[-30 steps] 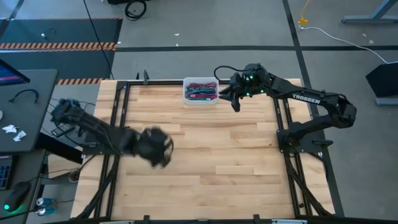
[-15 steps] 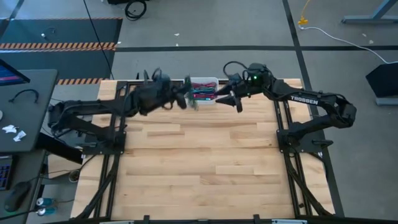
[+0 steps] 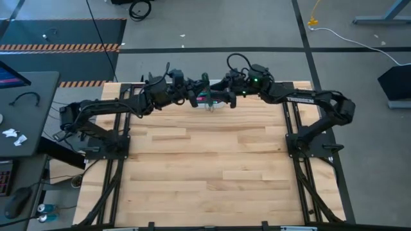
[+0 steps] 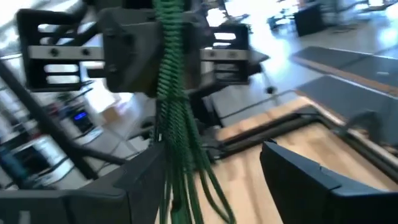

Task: Pick and place USB-C Cables
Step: Put the green charger cable into the white bin

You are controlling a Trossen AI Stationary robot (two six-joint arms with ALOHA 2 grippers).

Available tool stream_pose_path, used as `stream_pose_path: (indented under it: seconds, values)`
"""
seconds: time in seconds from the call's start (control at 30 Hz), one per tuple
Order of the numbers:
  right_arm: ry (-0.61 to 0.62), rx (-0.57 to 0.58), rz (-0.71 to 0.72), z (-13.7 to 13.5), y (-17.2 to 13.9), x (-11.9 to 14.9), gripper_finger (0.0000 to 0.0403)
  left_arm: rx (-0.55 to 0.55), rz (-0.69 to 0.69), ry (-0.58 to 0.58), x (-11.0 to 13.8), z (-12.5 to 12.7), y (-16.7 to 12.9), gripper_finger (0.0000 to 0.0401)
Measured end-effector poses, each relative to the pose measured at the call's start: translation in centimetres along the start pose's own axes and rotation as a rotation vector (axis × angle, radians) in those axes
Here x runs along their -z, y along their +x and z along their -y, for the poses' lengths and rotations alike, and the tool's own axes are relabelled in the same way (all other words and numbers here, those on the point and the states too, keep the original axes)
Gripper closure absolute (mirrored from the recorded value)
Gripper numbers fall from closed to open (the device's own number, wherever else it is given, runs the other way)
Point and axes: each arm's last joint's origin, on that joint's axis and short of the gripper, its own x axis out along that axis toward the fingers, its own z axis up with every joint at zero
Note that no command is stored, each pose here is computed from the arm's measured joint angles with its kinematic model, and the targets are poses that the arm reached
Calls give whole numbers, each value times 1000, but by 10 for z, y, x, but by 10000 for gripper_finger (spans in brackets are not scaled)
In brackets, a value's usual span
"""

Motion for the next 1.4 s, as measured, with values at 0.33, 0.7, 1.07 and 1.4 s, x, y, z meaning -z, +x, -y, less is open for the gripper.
stream_pose_path:
  seconds: [0.33,0.7,1.07,1.4]
  values:
    - [-84,-164,-10,3,25,-13,245,-15,12,14,-3,-7,1,366]
    - [-148,75,-88,18,21,-36,380,-85,-150,107,-16,-23,-18,308]
    - [-598,424,-658,104,70,-17,381,-569,-590,99,-41,-30,-119,224]
    - [-640,478,-1041,157,85,51,363,-622,-516,42,-49,-28,-130,247]
